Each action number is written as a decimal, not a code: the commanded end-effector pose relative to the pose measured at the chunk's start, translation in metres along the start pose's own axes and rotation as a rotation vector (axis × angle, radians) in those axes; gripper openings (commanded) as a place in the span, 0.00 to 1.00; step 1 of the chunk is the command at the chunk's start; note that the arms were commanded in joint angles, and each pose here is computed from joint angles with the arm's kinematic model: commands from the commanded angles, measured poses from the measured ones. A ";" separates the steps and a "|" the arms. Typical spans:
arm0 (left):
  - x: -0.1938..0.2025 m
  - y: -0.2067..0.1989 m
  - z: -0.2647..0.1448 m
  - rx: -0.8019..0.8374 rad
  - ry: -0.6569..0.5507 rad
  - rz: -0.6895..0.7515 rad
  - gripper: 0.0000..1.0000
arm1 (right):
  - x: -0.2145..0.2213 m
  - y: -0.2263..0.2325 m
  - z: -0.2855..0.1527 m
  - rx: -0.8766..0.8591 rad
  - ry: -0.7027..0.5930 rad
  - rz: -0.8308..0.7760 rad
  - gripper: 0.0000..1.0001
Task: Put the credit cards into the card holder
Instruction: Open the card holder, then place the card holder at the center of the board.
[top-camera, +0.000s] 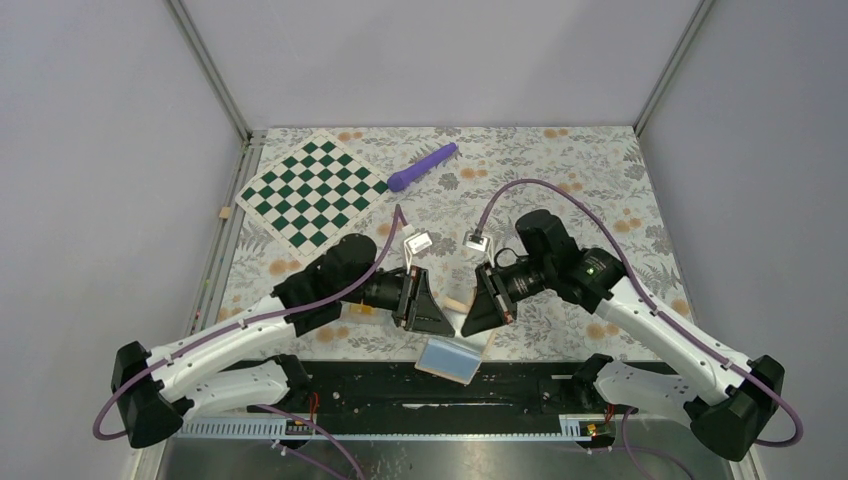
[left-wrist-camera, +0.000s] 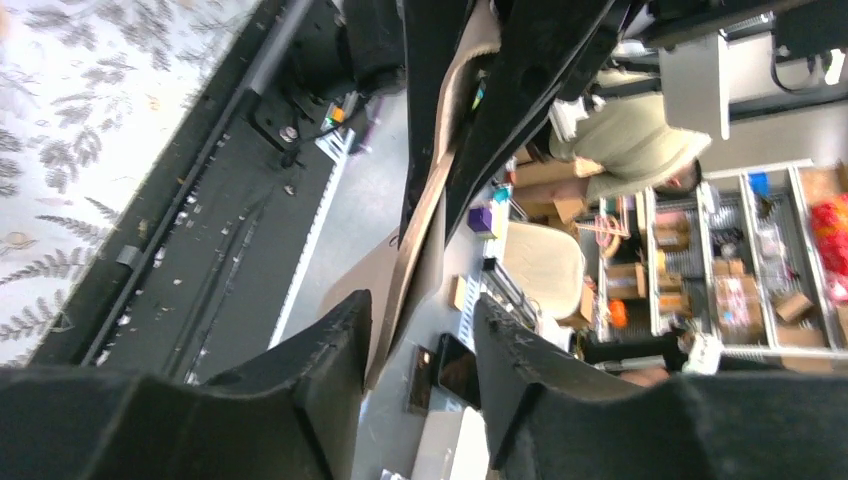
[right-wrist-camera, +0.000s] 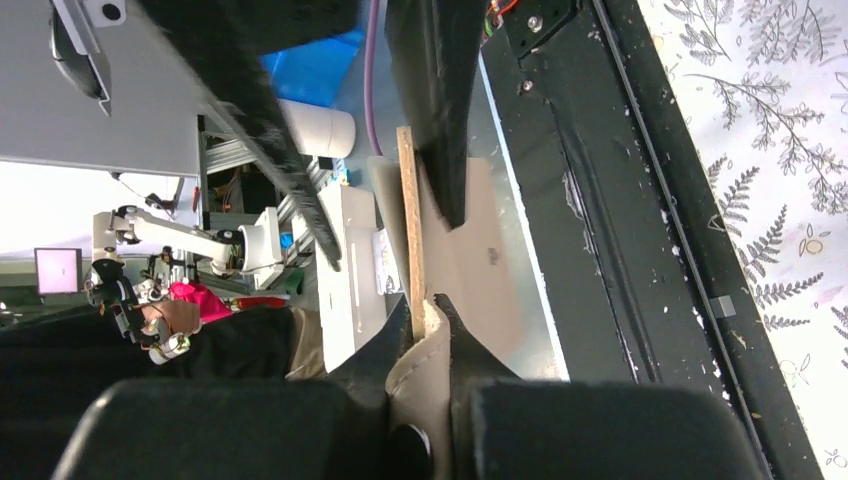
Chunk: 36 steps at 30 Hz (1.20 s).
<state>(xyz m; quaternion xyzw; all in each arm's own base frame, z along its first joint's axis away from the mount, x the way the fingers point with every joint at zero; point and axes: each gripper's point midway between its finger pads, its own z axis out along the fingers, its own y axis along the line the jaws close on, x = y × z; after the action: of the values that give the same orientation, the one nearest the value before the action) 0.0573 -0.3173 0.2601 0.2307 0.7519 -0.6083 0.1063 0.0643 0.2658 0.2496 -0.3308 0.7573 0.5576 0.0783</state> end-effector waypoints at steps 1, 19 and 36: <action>-0.029 -0.005 -0.016 -0.118 -0.145 0.122 0.50 | 0.002 0.000 0.002 -0.006 -0.009 0.005 0.00; -0.044 0.044 -0.064 -0.446 -0.400 0.092 0.87 | -0.052 -0.142 -0.026 0.329 -0.572 0.439 0.00; -0.041 0.050 -0.050 -0.395 -0.387 0.086 0.86 | 0.040 -0.218 -0.057 0.708 -0.723 0.749 0.00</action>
<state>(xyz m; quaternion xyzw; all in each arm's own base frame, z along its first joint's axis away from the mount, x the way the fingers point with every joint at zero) 0.1216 -0.2636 0.2365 0.1179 0.8308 -0.4515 0.3034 0.1837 0.1869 0.1020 0.1592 0.8730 0.3961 0.2360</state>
